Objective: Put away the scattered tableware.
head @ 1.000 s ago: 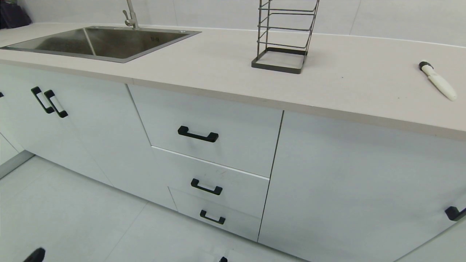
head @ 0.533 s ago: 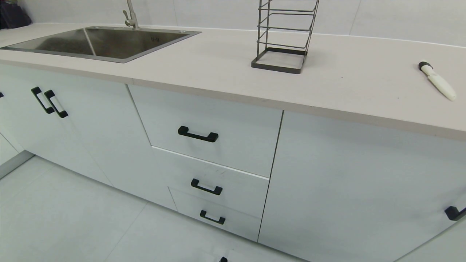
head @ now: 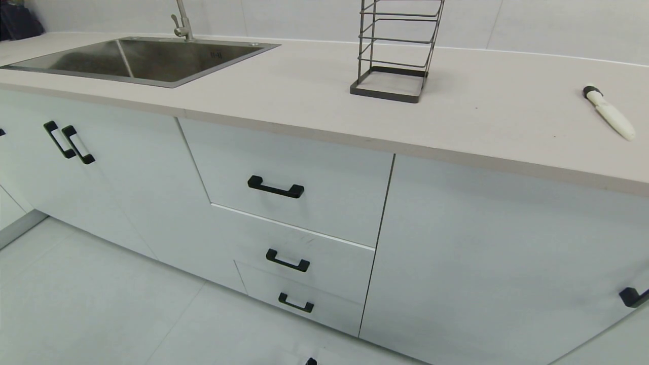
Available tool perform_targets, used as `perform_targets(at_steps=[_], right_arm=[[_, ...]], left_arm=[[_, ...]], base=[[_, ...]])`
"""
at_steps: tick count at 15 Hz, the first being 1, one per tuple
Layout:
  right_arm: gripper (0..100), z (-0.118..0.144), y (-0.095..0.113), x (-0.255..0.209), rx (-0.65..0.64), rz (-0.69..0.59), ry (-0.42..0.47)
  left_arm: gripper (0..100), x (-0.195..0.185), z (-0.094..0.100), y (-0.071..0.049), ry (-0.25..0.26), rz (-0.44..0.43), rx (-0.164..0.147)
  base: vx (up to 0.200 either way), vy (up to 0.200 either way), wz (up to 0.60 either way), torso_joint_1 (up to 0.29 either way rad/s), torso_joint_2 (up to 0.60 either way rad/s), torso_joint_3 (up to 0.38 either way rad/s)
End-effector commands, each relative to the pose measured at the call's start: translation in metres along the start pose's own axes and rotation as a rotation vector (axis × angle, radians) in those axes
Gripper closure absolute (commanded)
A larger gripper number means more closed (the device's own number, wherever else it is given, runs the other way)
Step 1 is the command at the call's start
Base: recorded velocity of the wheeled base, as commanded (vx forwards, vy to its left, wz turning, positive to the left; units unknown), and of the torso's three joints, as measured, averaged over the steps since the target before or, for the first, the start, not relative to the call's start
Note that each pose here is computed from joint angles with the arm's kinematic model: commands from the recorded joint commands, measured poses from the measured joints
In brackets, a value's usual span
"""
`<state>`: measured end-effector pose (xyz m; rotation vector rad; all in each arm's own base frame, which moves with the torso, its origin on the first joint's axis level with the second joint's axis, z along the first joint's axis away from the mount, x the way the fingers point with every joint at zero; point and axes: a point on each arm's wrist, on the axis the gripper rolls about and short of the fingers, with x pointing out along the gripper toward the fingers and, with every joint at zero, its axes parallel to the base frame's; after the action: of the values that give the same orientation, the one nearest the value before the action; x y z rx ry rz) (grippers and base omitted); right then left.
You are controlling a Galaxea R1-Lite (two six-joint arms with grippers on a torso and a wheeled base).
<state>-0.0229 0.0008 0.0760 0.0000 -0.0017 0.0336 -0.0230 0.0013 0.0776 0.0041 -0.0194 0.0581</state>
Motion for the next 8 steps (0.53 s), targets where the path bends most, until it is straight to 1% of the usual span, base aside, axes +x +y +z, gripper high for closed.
perform_targets(at_steps=[1,2,3,4,7,8], right_arm=[[0,0.0,0.0,0.0,0.0,0.002,0.0],[0,0.0,0.0,0.0,0.0,0.0,0.0],[0,0.0,0.0,0.0,0.0,0.0,0.0],[0,0.0,0.0,0.0,0.0,0.0,0.0],[0,0.0,0.0,0.0,0.0,0.0,0.0],[0,0.0,0.0,0.0001,0.0,0.002,0.002]], left_arm=[[0,-0.0007,-0.0027,-0.0005,0.044,-0.026,-0.02],[0,-0.0002,-0.0026,-0.0007,0.032,-0.03,-0.011],[0,0.0,-0.0023,-0.0008,0.024,-0.037,0.009],[0,0.0,-0.0022,-0.001,0.022,-0.045,0.018],[0,0.0,-0.0023,-0.001,0.024,-0.046,0.011],[0,0.0,-0.0022,-0.001,0.022,-0.046,0.011]], base=[[0.0,0.0,-0.6,0.007,0.0,0.002],[0.0,0.0,-0.6,0.002,0.0,0.002],[0.0,0.0,-0.6,0.002,0.01,0.002],[0.0,0.0,-0.6,0.002,0.0,-0.002],[0.0,0.0,0.0,0.0,0.0,0.0],[0.0,0.0,-0.6,0.002,0.0,0.002]])
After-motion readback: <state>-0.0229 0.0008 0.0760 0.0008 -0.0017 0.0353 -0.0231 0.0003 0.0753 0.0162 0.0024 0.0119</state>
